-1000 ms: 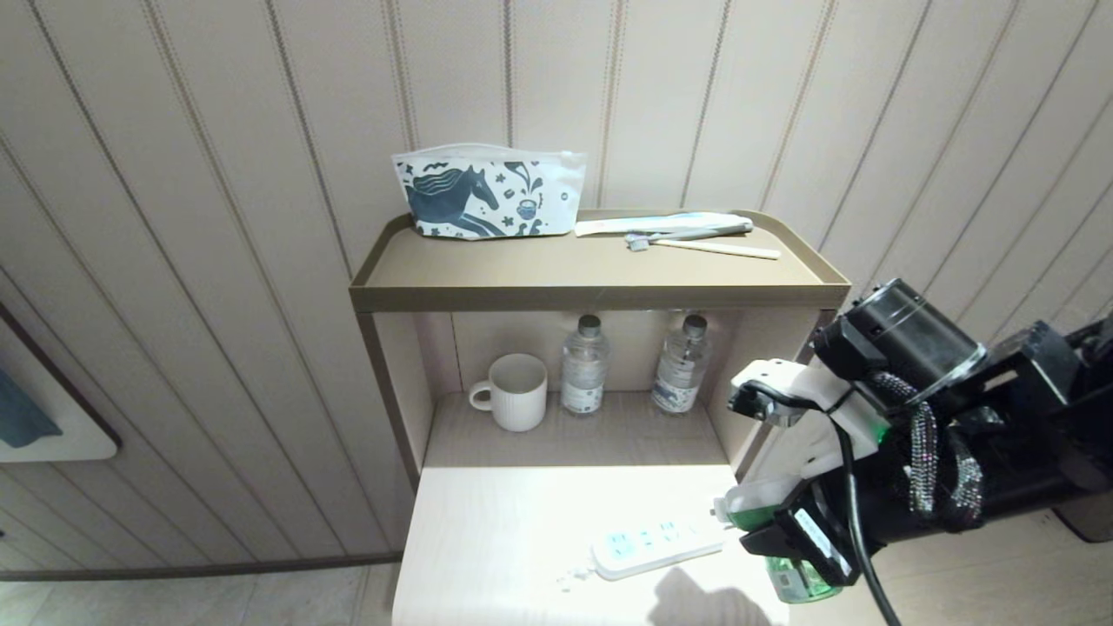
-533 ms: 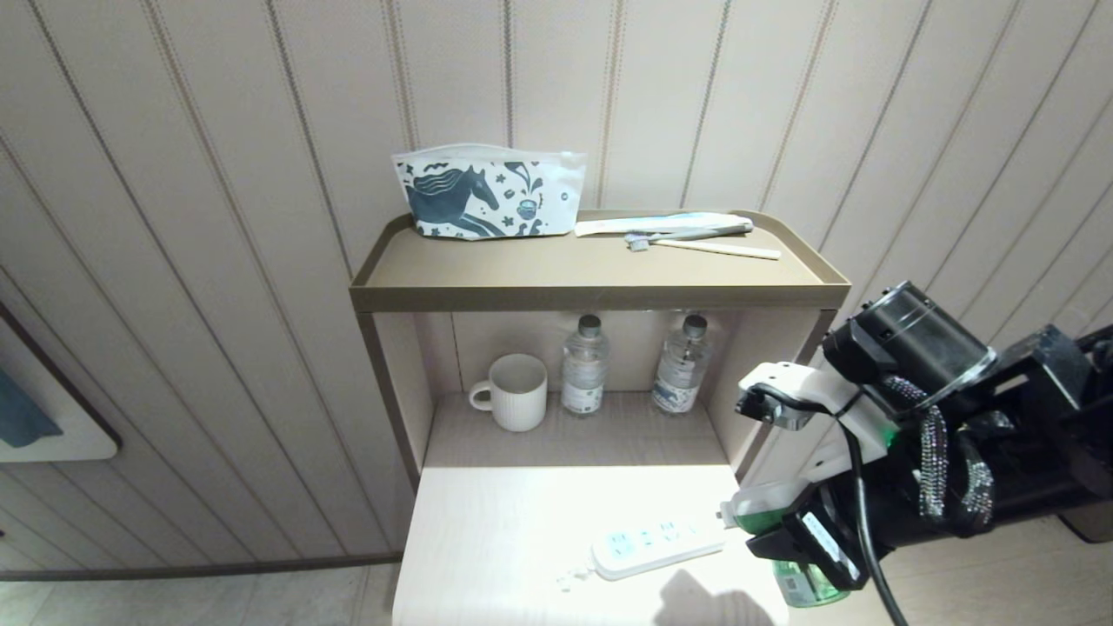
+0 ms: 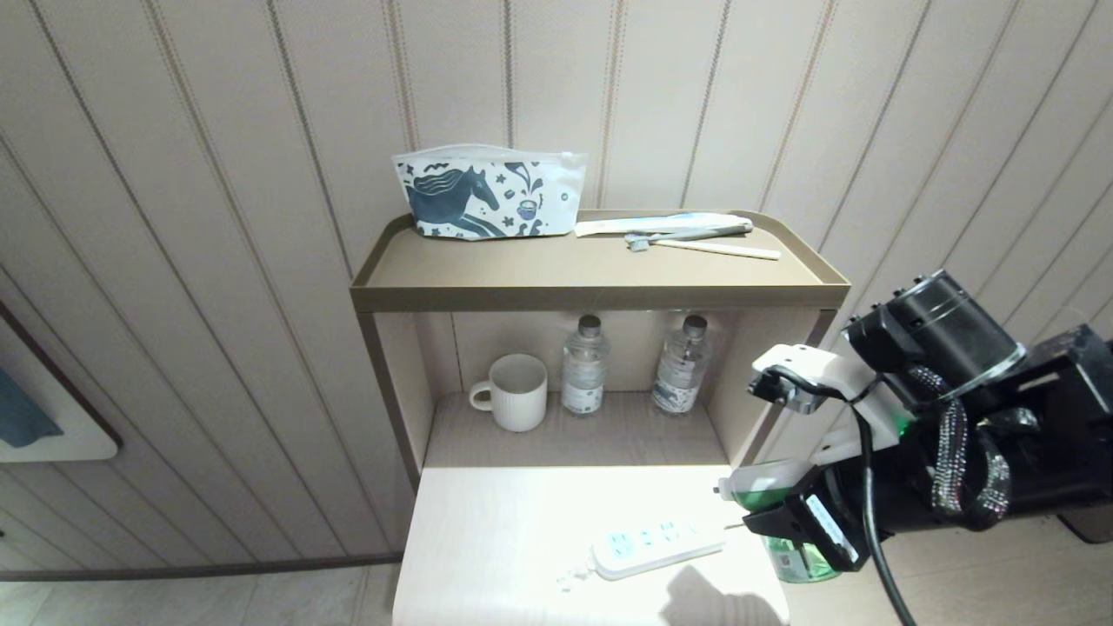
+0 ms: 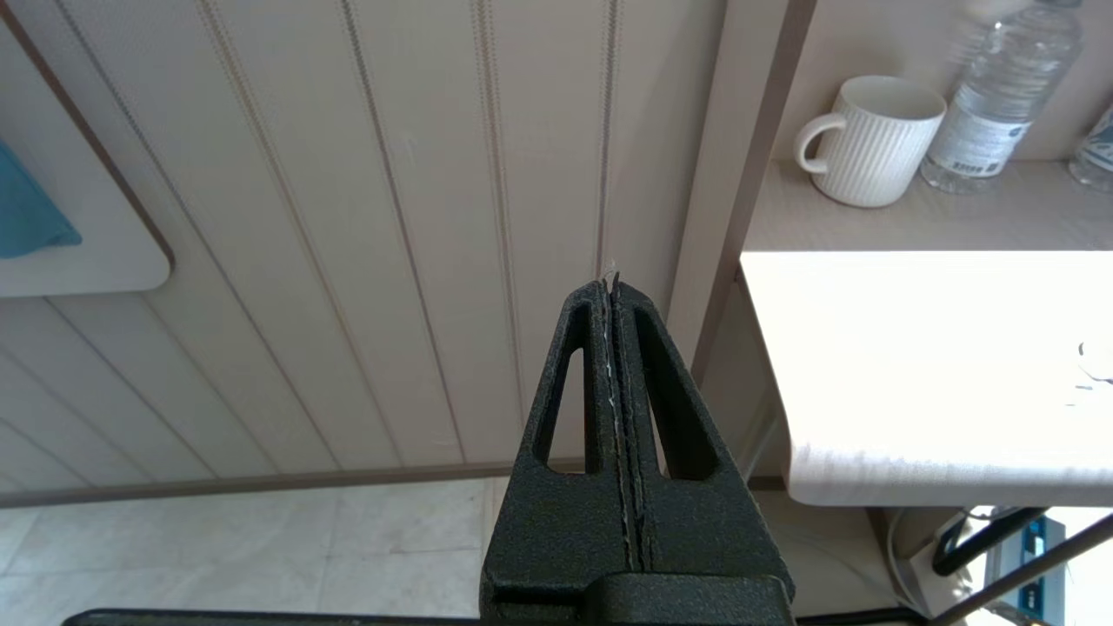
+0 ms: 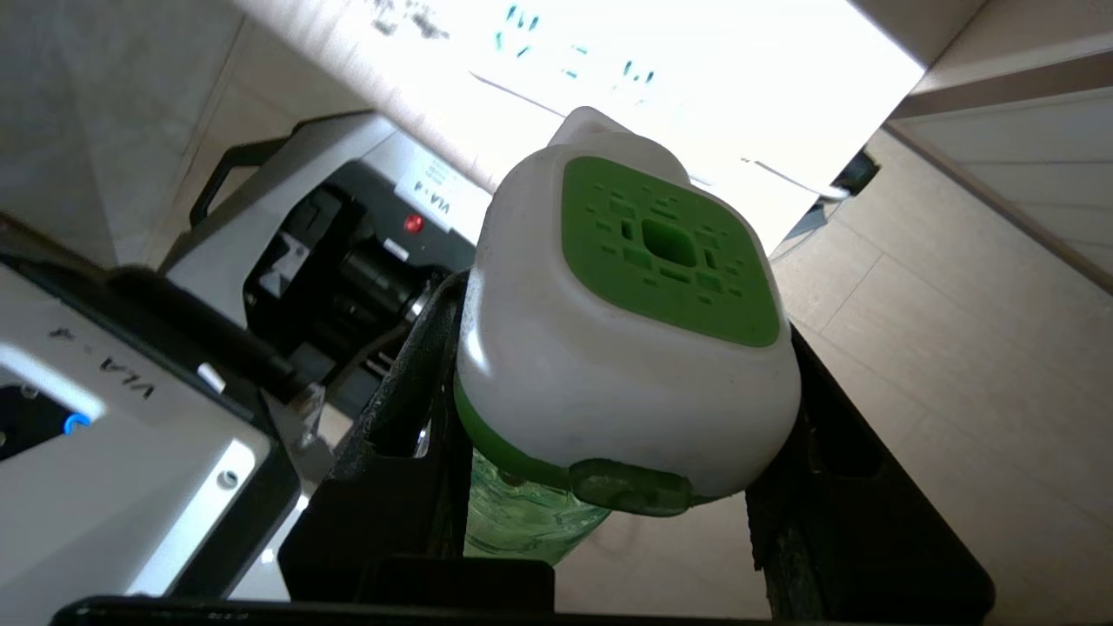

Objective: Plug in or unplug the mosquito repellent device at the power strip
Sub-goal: Place the mosquito repellent liquid on the table

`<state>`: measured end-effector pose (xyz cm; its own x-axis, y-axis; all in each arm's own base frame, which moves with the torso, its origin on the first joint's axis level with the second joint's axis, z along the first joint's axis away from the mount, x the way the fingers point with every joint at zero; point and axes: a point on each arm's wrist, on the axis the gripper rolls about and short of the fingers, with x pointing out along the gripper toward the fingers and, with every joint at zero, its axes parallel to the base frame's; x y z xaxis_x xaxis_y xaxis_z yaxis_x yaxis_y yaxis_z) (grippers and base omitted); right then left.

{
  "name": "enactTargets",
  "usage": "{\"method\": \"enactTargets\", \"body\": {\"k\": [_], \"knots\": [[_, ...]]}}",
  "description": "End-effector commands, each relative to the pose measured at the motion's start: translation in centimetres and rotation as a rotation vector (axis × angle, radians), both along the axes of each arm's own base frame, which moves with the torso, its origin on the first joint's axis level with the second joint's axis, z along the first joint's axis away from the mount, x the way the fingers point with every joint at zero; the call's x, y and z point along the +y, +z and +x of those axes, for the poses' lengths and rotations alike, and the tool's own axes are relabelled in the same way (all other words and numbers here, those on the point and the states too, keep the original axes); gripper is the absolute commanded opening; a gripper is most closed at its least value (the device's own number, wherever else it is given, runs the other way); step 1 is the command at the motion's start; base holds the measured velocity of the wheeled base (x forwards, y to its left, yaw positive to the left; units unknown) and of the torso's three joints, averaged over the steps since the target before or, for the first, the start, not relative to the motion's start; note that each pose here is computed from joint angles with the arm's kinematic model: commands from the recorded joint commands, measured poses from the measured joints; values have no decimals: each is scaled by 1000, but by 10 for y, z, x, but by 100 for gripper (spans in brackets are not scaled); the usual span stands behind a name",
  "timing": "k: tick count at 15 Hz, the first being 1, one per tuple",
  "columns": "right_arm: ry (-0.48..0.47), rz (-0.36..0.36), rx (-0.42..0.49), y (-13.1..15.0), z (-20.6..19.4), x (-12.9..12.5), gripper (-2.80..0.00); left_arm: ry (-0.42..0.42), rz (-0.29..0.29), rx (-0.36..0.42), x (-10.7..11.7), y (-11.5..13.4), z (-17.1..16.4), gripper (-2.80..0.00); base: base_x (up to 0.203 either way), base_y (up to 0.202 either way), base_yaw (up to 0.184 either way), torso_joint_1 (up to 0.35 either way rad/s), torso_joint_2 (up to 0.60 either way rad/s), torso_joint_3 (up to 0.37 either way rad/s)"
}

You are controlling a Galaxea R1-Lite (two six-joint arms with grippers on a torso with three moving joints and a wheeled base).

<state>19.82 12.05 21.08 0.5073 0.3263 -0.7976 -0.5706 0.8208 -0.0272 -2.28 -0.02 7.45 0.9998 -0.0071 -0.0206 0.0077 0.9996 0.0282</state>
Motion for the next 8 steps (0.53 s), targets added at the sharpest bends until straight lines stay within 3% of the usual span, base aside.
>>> {"method": "enactTargets", "body": {"k": [1, 8], "knots": [[-17, 16, -30, -3, 4, -2, -280, 0, -5, 6, 0, -1, 0, -280, 0, 0, 0, 0, 0, 0], [-110, 14, -235, 4, 10, 5, -280, 0, -21, 8, 0, -2, 0, -280, 0, 0, 0, 0, 0, 0]]}}
